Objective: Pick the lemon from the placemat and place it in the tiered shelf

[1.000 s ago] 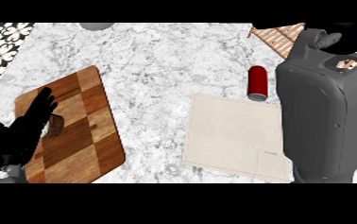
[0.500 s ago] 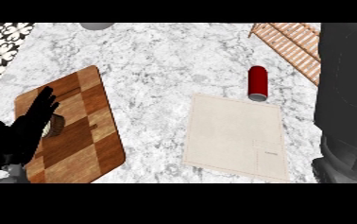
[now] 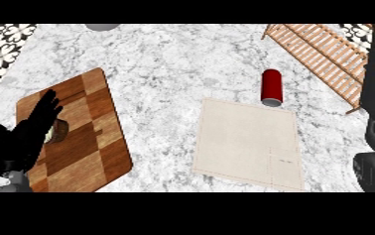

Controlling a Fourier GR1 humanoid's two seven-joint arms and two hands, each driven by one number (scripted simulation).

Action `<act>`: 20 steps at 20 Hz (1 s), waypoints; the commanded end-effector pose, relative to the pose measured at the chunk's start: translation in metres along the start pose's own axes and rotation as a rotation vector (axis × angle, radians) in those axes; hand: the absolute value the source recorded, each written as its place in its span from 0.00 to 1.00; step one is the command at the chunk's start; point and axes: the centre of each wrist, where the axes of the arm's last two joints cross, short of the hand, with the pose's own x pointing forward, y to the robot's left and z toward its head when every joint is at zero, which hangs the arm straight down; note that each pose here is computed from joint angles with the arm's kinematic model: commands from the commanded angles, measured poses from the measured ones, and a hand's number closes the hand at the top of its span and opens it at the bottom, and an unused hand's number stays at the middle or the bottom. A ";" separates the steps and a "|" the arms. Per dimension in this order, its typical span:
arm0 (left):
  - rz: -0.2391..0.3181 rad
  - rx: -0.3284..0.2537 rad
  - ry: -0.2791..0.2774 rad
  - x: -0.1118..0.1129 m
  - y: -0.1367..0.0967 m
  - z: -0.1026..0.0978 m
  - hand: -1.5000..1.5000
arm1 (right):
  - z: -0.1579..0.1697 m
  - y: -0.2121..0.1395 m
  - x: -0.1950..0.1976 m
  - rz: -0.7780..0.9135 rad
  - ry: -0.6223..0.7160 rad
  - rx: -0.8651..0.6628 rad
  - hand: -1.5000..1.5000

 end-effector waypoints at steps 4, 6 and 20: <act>-0.002 -0.008 0.022 -0.013 -0.004 0.004 0.50 | -0.050 0.027 -0.020 0.112 0.086 -0.025 1.00; -0.011 -0.003 0.027 -0.007 -0.010 0.013 0.50 | -0.054 0.018 -0.028 0.106 0.109 -0.015 1.00; -0.001 0.005 0.043 -0.016 0.002 0.003 0.50 | -0.106 0.062 -0.092 -0.024 0.298 -0.059 1.00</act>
